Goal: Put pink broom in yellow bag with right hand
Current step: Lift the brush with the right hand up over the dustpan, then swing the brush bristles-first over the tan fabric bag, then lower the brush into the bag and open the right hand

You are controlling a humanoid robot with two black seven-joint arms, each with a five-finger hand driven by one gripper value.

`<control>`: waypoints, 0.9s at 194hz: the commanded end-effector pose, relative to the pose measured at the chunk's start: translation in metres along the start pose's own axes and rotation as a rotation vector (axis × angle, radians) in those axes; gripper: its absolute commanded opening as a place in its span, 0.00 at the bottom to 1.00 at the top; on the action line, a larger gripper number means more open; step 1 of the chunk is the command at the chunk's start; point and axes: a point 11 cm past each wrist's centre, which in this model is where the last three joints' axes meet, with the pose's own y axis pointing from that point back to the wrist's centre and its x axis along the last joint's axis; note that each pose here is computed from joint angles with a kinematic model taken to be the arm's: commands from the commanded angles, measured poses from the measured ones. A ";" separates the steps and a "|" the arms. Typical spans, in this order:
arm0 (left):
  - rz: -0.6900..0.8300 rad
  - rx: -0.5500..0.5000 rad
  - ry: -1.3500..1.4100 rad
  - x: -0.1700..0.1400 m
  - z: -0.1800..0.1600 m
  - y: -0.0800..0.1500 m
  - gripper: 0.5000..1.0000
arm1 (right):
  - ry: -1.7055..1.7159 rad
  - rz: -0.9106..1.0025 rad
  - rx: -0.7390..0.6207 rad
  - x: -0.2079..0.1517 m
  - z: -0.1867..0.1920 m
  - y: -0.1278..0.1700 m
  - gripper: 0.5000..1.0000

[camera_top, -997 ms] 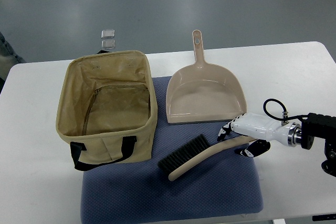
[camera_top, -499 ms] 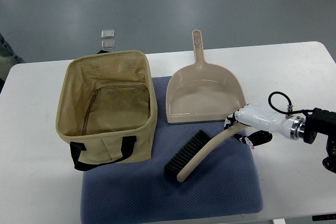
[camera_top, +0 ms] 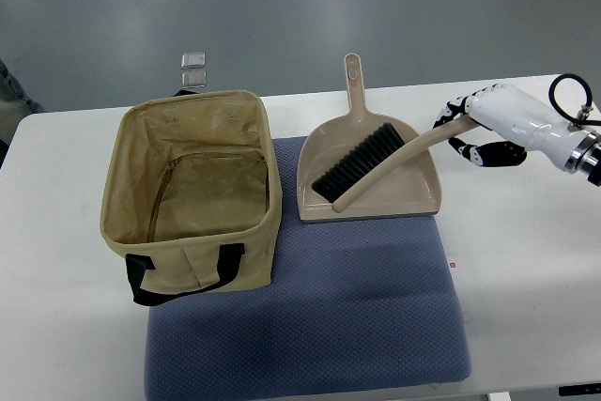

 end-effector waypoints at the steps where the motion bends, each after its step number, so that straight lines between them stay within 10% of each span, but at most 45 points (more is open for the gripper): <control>1: 0.000 0.000 0.000 0.000 0.000 0.000 1.00 | 0.043 0.040 -0.005 0.028 0.006 -0.003 0.00; 105: 0.000 0.000 0.000 0.000 0.000 0.000 1.00 | 0.127 0.185 0.153 0.153 -0.059 -0.087 0.00; 175: 0.000 0.000 0.000 0.000 0.000 0.000 1.00 | 0.121 0.038 0.373 0.102 -0.160 -0.141 0.00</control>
